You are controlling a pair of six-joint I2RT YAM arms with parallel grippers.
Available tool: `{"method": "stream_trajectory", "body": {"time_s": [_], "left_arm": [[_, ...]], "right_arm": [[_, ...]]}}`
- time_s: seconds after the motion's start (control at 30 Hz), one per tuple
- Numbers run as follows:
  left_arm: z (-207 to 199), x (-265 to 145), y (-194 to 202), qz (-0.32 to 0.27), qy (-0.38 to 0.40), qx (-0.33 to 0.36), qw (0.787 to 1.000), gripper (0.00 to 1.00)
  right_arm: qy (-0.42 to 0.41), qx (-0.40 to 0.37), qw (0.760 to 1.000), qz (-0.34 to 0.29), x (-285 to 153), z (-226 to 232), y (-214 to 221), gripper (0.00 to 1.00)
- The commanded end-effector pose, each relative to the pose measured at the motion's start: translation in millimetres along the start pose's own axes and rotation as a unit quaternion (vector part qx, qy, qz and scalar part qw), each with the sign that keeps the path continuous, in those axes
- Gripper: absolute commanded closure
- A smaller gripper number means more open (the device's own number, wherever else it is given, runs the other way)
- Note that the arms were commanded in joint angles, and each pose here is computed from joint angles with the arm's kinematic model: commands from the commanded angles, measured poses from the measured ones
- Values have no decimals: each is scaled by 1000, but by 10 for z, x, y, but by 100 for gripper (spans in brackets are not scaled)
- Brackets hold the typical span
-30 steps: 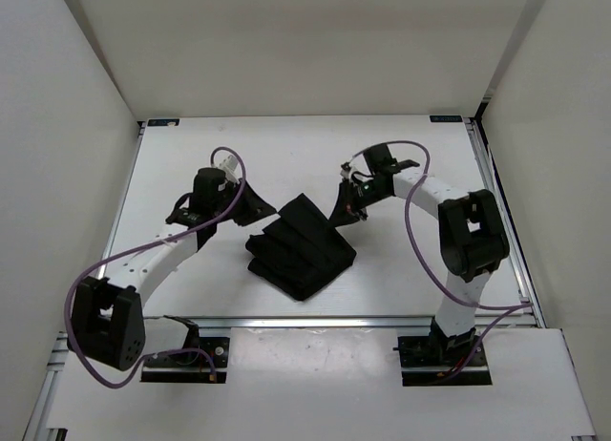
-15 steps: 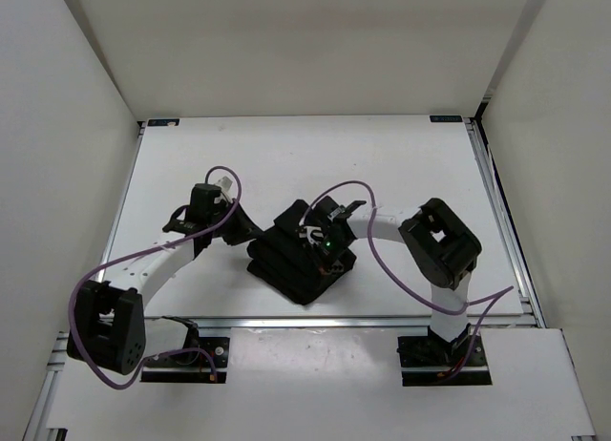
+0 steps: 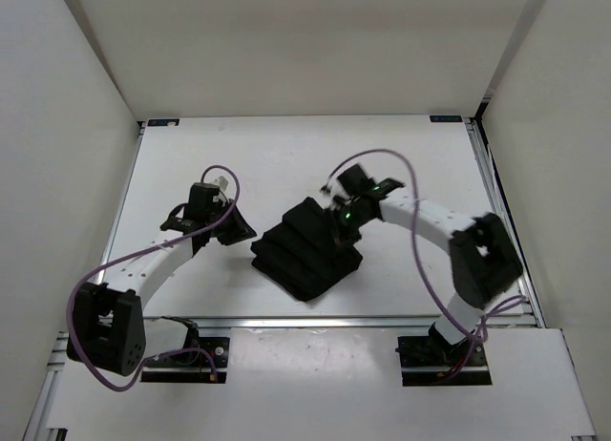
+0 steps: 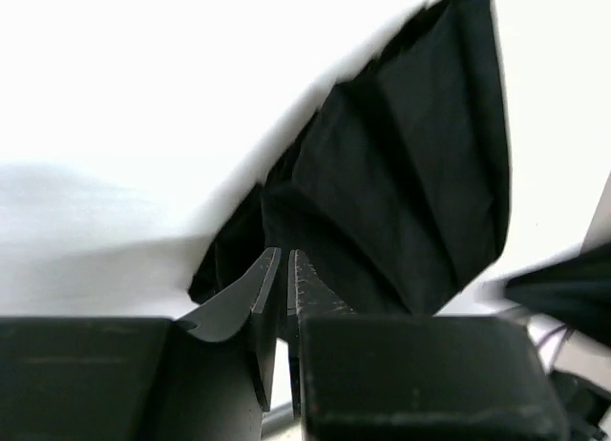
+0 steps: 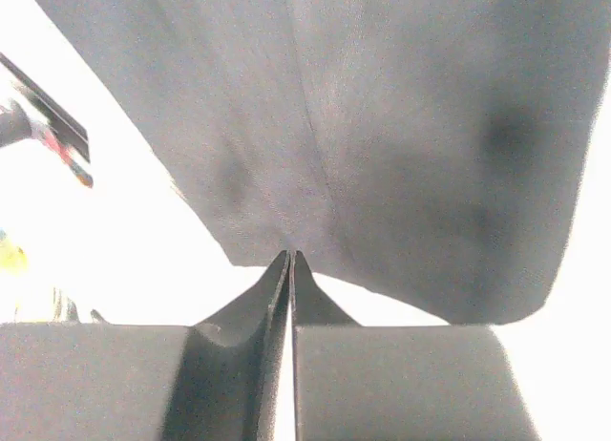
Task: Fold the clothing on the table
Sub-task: Fold the skirt
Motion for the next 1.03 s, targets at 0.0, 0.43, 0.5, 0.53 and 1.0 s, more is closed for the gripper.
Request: {"method": "stream_trajectory", "body": {"time_s": [0.0,0.43,0.5,0.53,1.0], "left_arm": [[17,-232,-350,-65,-38,35,997,80],[500,-369,16,-5,-95,57,994,32],[537,-377,19,-1,-96,71,993,25],[521,-356,31,9,-90,79,993,2],[413,-393,-60,48,-77,127,988,2]], "right_arm": [[-17,9,987,-160,-896,88,-380,94],[56,178,949,-254,-1495,-1188,-165,38],[63,194,944,-259,-1524,-1292,-160,36],[66,201,943,-258,-1525,-1332,-157,37],[45,197,947,-248,-1368,-1238,-156,38]]}}
Point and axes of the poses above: each gripper's point midway between its finger pads, its own x axis out along the fingers, its own z axis along the line the jaws close on, y = z × x, the point moved 4 cm from there along -x, back along the fingers, and after that the axes turned 15 degrees about x, right-handed, at the moved point
